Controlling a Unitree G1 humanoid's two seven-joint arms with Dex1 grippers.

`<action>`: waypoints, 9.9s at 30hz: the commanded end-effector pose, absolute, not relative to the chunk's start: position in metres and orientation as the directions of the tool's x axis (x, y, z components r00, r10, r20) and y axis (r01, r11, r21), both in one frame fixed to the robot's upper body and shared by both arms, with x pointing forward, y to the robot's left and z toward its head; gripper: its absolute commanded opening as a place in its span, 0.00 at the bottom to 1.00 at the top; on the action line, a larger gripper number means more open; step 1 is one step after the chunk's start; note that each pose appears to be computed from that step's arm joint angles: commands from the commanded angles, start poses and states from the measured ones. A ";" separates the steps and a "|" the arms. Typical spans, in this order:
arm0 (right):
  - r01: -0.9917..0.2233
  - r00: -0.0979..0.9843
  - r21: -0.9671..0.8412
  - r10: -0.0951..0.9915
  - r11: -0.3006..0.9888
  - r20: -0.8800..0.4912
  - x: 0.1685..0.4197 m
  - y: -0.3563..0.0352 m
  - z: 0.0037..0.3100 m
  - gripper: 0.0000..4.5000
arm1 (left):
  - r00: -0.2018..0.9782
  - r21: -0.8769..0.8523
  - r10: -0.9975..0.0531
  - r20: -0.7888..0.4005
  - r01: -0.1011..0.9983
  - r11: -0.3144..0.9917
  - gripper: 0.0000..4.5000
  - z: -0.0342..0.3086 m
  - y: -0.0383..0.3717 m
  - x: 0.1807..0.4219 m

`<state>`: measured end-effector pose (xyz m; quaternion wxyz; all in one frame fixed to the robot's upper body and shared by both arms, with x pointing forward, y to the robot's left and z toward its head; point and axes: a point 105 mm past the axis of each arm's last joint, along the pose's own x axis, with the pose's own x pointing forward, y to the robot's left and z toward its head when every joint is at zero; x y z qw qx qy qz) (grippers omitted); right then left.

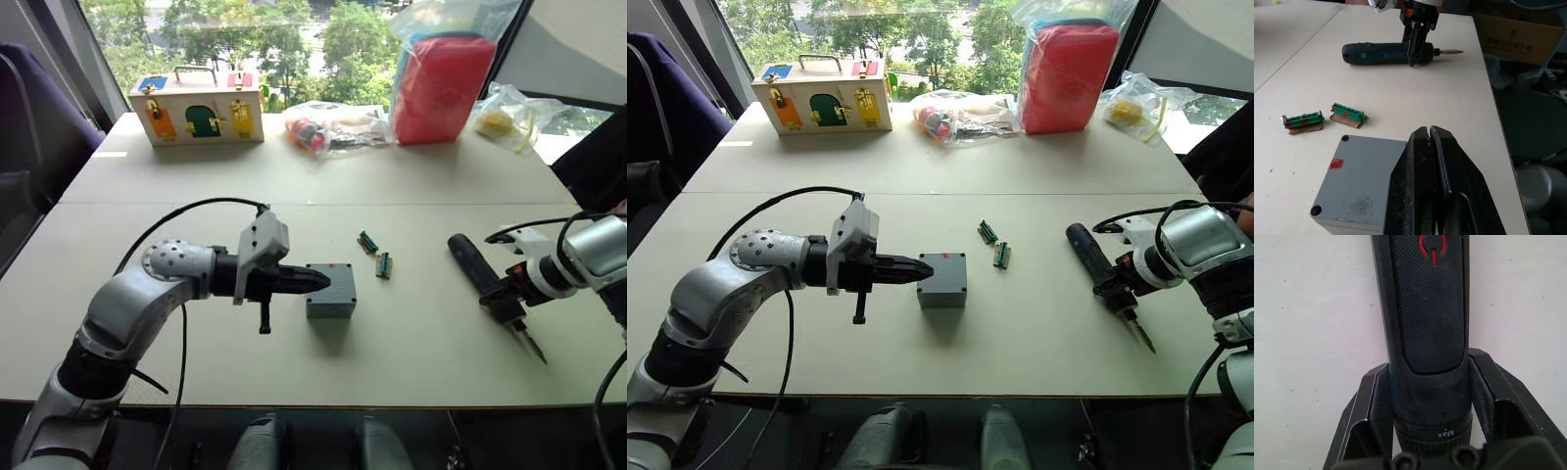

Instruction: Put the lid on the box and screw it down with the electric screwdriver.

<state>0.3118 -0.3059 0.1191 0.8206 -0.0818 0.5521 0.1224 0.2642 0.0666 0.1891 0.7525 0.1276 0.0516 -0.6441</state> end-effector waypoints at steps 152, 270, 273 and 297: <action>-0.042 0.483 0.280 0.265 0.959 -0.835 0.296 -0.291 0.142 0.39 | 0.142 0.217 -0.933 -0.330 0.974 0.072 0.00 0.186 0.079 0.268; -0.740 0.672 -0.222 0.688 0.635 -0.275 0.358 -0.155 0.186 0.99 | 0.373 0.120 -0.898 -0.232 0.928 0.354 0.00 0.195 0.109 0.328; -0.706 0.707 -0.245 0.636 0.664 -0.310 0.382 -0.150 0.173 0.99 | 0.389 0.133 -0.891 -0.232 0.921 0.367 0.00 0.195 0.108 0.330; -0.668 0.729 -0.121 0.612 0.735 -0.305 0.422 -0.131 0.140 0.54 | 0.427 0.138 -0.870 -0.248 0.904 0.404 0.00 0.186 0.110 0.321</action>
